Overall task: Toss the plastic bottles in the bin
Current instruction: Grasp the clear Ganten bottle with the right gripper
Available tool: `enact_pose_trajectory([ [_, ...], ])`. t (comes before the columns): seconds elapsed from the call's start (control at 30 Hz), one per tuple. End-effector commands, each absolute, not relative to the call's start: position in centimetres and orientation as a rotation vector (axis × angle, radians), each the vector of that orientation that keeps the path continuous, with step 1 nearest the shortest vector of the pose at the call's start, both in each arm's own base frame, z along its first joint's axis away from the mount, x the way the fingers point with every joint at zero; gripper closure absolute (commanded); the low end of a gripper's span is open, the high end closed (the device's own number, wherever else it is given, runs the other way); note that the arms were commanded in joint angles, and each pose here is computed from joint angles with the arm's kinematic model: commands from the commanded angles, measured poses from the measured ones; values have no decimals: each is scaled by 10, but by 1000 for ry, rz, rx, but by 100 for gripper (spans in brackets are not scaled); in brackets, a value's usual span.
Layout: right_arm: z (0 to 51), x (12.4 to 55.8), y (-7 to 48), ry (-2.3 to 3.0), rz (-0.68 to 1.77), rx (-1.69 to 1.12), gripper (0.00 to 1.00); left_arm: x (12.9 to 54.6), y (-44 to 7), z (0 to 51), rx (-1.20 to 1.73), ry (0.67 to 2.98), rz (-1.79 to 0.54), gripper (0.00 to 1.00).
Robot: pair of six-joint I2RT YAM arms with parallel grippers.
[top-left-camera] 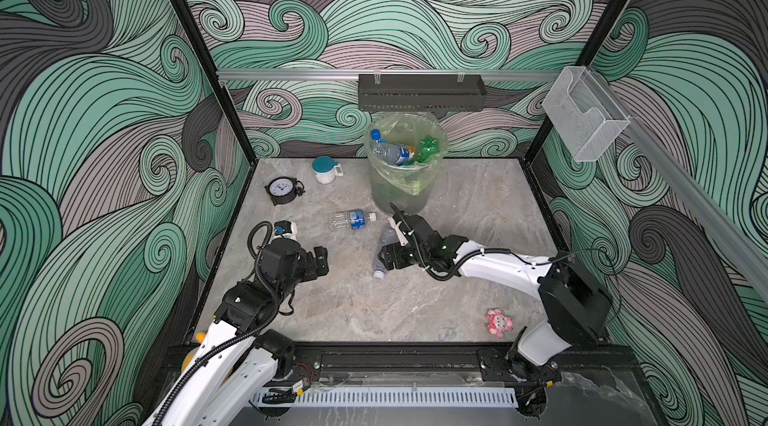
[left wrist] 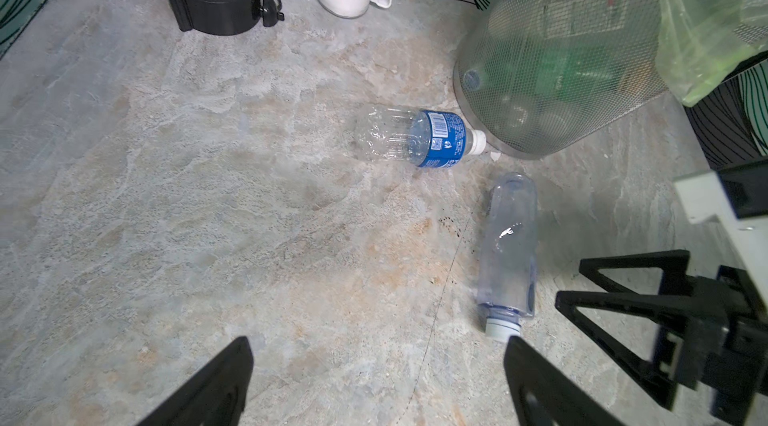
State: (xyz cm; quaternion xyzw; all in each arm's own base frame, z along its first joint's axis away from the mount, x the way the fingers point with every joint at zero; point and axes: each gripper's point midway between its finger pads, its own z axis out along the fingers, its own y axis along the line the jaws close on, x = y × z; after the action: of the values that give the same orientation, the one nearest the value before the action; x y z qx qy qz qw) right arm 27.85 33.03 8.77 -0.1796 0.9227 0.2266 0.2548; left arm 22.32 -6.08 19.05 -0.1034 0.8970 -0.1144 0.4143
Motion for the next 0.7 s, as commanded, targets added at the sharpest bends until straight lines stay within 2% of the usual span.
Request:
enact_pose_trajectory([
  [0.0, 83, 294, 338, 2507, 582, -425, 12, 220, -50, 186, -309, 2262, -236, 4],
  [0.17, 61, 303, 343, 2566, 497, -433, 14, 219, -49, 185, -311, 2262, -238, 4],
  [0.53, 29, 301, 331, 2627, 397, -456, 35, 219, -48, 185, -317, 2261, -234, 4],
  [0.67, 24, 295, 317, 2643, 353, -463, 39, 220, -49, 185, -319, 2263, -230, 4],
])
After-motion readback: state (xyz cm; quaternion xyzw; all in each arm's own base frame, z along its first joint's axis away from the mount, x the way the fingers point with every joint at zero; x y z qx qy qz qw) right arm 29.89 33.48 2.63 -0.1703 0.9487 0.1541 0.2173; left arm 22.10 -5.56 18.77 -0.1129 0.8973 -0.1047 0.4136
